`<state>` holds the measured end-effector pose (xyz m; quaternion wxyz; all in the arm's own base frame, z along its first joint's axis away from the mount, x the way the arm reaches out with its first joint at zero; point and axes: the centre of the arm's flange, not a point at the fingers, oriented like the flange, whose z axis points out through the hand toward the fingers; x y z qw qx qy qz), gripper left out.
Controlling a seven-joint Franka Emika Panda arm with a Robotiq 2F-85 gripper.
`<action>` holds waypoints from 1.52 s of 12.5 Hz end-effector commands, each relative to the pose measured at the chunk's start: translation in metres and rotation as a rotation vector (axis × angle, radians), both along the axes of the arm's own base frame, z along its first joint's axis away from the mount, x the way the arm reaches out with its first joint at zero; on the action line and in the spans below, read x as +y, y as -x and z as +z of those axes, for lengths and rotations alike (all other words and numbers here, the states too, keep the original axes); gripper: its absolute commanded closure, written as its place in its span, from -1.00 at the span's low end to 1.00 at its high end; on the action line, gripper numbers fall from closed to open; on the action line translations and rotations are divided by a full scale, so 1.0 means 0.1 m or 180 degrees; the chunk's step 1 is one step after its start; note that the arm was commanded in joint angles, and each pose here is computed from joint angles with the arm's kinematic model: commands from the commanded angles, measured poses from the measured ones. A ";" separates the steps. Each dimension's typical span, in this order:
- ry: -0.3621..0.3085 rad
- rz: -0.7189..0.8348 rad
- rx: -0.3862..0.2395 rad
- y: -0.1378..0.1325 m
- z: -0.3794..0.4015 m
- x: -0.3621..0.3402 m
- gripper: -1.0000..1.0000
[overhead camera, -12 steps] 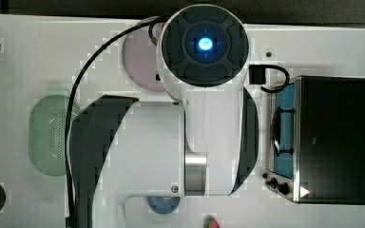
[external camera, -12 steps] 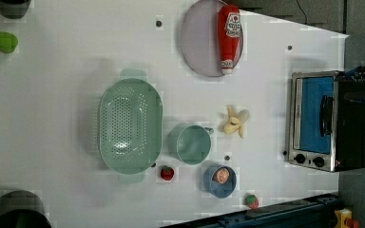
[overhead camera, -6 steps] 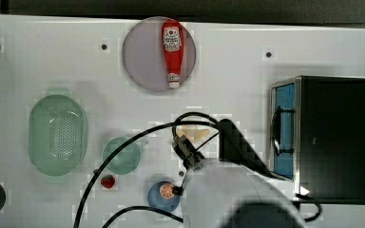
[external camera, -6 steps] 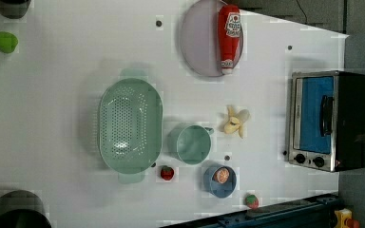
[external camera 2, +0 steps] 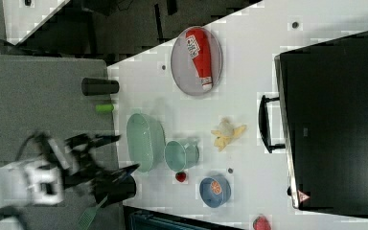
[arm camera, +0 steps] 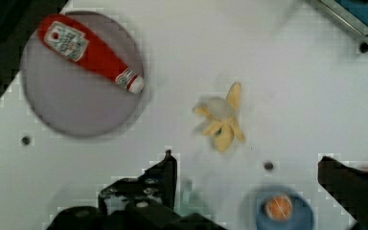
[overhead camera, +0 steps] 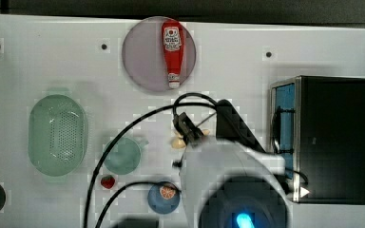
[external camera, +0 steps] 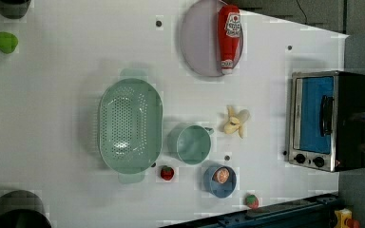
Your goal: Pick banana from table and place on oven.
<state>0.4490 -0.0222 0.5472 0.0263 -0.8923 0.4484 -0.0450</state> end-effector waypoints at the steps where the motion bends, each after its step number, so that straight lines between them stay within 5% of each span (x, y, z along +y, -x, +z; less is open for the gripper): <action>1: -0.0036 -0.0206 0.0330 -0.15 -1.16 0.00 -1.00; 13: 0.0030 -0.0222 0.0519 -0.25 -3.75 -0.01 -1.00; 14: 0.0032 -0.0223 0.0510 -0.24 -3.83 -0.01 -0.92; 19: 0.0027 -0.0197 0.0489 -0.20 -3.87 0.03 0.27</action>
